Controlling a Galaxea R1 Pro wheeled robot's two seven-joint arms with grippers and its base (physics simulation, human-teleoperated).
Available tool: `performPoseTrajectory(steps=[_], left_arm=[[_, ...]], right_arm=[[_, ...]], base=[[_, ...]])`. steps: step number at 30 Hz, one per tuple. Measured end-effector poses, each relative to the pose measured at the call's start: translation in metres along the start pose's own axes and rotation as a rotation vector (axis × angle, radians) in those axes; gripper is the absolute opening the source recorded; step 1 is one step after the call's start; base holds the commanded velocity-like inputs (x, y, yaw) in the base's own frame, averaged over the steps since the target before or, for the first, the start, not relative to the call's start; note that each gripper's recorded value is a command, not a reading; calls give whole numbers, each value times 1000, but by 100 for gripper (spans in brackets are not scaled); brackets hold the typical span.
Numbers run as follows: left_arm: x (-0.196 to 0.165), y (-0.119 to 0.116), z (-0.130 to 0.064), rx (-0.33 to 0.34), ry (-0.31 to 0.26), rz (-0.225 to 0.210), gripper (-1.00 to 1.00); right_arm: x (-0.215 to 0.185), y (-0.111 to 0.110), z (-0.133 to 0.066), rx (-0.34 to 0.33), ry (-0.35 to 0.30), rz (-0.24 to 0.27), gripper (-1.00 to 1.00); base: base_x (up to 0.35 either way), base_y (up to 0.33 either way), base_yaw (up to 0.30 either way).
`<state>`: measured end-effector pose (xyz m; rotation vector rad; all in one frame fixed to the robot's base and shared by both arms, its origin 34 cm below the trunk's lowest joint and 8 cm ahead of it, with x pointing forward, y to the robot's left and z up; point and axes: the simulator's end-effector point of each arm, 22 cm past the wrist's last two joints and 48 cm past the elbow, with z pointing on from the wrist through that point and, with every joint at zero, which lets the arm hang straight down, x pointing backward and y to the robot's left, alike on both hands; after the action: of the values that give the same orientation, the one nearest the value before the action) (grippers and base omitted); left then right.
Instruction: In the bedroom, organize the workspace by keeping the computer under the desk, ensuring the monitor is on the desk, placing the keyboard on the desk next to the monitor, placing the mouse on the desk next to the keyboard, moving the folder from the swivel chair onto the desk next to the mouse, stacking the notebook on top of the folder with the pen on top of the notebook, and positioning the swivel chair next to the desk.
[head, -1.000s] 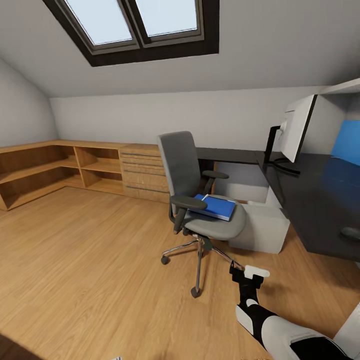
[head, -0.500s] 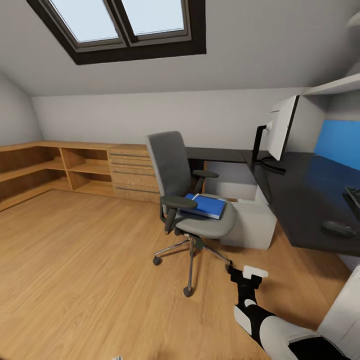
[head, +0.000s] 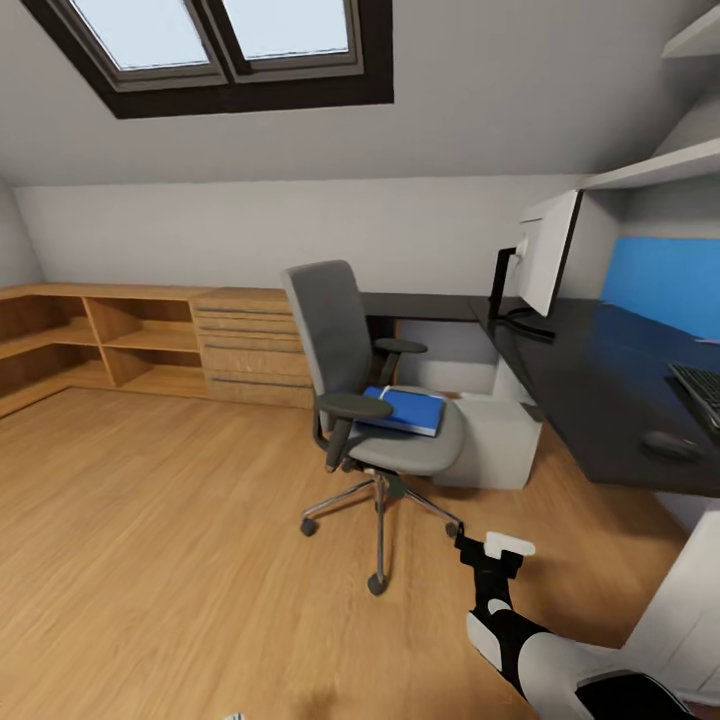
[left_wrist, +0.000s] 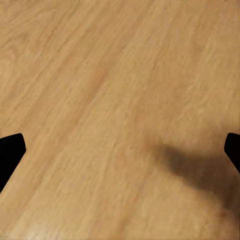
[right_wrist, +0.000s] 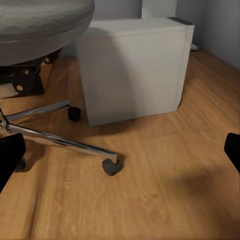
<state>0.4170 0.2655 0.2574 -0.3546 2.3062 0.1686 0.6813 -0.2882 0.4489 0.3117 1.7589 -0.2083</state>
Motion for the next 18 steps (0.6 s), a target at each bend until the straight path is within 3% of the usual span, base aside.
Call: performPoseTrajectory(steps=[7,18], left_arm=[[0,0,0,0,0,1,100],[0,1,0,-1,0,2,100]], right_arm=[[0,-1,0,2,1,0,100],[1,-2,0,4,2,1,100]], base=[[152,85,-7],[17,5,0]])
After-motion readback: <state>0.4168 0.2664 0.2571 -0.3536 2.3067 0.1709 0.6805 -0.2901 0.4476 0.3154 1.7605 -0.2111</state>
